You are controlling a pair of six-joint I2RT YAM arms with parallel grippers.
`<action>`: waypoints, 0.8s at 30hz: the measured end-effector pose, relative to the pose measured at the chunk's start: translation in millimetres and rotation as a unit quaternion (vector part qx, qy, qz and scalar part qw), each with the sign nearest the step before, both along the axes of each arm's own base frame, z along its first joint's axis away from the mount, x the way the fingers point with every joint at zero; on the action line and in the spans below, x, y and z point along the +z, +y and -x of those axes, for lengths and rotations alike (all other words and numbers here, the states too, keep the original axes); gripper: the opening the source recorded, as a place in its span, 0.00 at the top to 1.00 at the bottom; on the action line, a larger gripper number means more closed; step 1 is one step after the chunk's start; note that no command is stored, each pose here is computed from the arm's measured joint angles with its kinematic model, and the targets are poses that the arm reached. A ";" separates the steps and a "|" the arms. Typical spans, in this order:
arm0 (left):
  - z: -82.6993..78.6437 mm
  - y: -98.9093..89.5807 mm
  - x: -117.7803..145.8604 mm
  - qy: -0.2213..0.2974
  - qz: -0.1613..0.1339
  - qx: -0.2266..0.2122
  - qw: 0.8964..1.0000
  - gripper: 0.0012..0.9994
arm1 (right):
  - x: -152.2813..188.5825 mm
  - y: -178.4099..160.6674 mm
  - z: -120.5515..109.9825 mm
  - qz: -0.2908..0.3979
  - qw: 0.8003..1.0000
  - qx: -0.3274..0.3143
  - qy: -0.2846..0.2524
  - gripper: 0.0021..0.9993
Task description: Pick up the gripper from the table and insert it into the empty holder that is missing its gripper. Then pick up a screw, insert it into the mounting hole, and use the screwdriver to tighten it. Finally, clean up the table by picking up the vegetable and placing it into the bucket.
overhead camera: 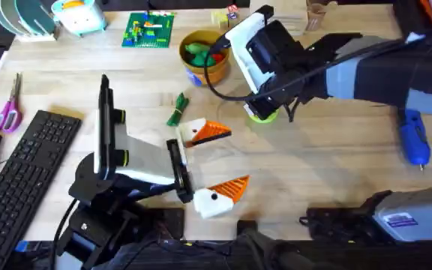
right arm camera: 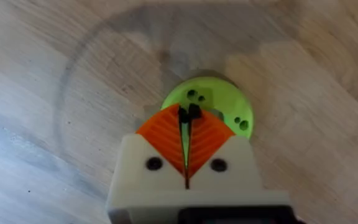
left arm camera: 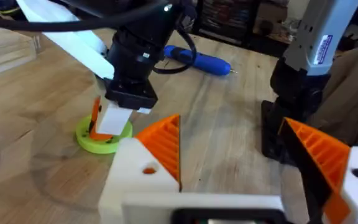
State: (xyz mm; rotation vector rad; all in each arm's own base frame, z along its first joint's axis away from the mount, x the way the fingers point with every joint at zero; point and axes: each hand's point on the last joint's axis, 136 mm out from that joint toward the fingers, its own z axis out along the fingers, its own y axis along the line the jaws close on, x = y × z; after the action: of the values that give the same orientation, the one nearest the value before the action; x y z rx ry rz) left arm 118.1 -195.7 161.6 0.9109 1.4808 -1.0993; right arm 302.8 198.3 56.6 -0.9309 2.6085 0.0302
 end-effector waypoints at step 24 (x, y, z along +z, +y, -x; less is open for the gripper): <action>0.0 0.0 0.0 0.000 0.000 0.000 1.000 0.01 | 140.5 3.2 10.2 -0.034 0.999 0.011 -0.013 0.99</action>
State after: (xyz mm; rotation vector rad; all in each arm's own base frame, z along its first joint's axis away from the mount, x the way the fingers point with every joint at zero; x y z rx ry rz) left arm 118.1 -195.7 161.6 0.9108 1.4811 -1.0994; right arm 292.6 201.6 197.1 -0.9311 2.5564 0.1121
